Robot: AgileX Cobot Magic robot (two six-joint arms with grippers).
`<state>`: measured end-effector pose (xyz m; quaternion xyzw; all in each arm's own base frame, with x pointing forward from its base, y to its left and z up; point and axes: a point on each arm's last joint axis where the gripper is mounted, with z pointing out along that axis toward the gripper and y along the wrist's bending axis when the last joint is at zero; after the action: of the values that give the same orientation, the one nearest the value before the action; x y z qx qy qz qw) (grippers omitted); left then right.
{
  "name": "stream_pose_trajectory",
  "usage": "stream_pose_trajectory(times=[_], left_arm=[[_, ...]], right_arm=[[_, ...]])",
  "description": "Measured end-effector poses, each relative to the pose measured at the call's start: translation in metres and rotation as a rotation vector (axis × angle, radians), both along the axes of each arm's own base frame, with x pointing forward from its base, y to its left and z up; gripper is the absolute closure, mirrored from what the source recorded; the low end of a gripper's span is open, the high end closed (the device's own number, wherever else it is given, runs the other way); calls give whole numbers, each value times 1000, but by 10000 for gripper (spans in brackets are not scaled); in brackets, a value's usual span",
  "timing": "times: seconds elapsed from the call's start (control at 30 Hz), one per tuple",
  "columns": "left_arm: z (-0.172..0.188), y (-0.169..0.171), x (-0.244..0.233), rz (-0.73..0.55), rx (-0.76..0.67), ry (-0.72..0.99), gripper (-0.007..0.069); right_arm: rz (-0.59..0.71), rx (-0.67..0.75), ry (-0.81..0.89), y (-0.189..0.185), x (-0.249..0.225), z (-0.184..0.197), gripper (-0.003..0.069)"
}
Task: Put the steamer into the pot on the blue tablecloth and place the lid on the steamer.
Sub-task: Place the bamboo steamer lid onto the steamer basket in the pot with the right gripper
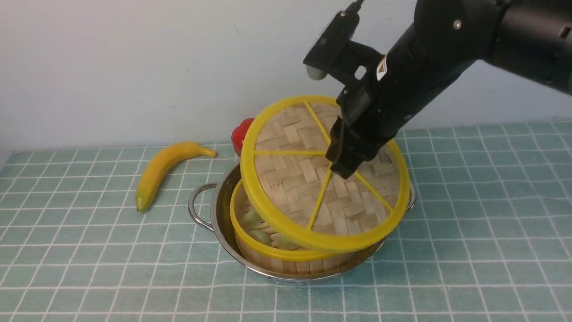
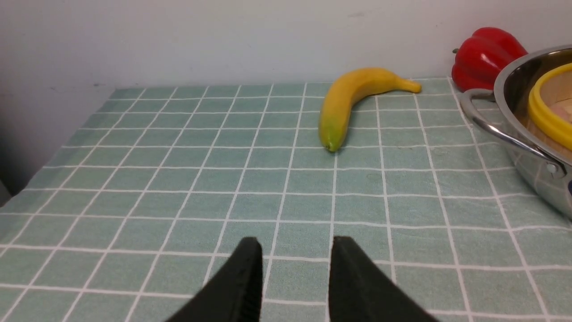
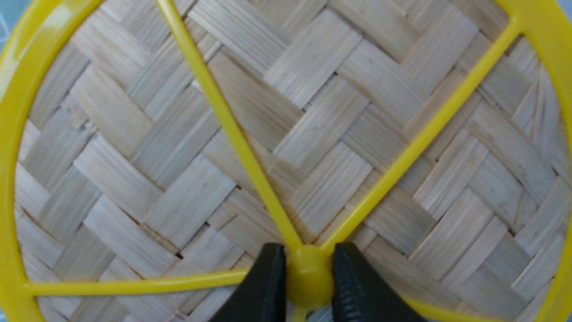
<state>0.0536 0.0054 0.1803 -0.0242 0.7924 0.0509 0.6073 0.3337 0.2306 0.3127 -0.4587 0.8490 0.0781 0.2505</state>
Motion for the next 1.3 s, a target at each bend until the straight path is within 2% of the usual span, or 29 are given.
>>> stream_pose_trajectory(times=[0.3,0.87,1.3], left_arm=[[0,0,0,0,0,0,414],[0,0,0,0,0,0,414],[0,0,0,0,0,0,414]], right_arm=[[51,-33,-21,14,22,-41,511],[114,-32,-105,17,28,-42,512],[137,-13,-72,23,30,-54,512]])
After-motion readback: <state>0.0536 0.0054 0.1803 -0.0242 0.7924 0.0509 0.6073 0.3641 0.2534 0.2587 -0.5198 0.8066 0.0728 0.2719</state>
